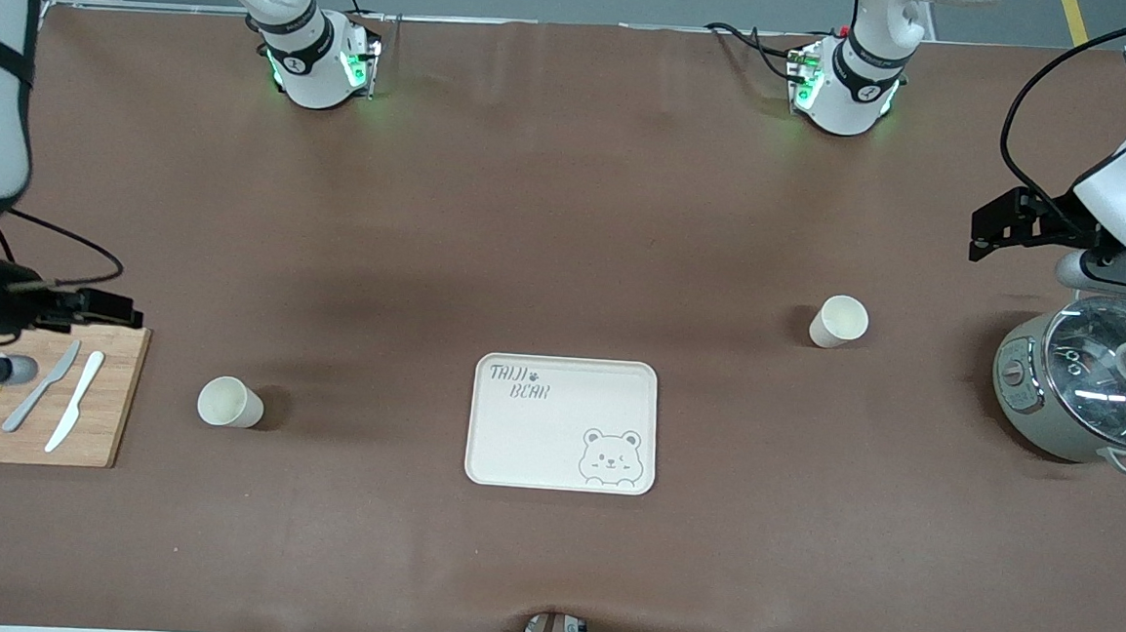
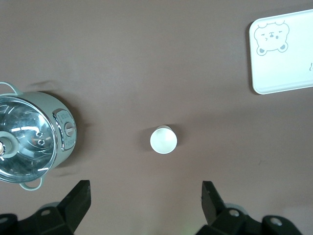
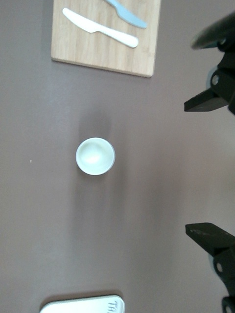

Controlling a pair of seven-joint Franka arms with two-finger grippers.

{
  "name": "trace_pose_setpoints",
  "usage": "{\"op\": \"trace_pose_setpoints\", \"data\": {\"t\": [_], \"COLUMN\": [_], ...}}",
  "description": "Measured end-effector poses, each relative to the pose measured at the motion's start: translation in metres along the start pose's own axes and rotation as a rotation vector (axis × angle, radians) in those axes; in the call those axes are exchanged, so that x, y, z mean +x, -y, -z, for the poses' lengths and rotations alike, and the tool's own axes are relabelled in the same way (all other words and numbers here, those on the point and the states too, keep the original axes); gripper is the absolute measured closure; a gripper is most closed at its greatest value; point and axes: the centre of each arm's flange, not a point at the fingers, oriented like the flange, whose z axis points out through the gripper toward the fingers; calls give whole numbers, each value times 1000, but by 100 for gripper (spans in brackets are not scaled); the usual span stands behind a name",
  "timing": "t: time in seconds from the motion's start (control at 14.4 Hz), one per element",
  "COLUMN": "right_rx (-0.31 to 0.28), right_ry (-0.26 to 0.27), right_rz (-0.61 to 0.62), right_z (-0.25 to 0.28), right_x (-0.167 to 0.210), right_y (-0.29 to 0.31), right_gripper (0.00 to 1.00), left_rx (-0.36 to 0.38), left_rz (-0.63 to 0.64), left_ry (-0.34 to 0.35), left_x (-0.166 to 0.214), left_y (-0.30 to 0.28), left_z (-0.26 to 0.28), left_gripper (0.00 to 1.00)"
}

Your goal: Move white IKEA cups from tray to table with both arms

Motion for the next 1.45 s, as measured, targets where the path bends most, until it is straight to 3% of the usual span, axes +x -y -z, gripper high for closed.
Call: {"op": "trace_pose_setpoints", "data": {"t": [0.35, 0.55, 0.83, 1.45], "right_rx": [-15, -28, -74, -76], "right_ry": [-29, -27, -11, -1], "right_rz": [-3, -76, -75, -79], "right_z": [73, 94, 83, 79], "right_x": [-52, -72, -66, -64], "right_y": [12, 17, 27, 30], "right_gripper": [0, 0, 0, 0], "left_rx": [0, 0, -1, -2], "left_rz": [4, 5, 5, 26], "left_ry": [0, 12, 24, 33], "left_x": [-5, -12, -19, -21], "left_y": [2, 2, 2, 14], "left_z": [6, 9, 7, 3], "left_gripper": [0, 0, 0, 0]}}
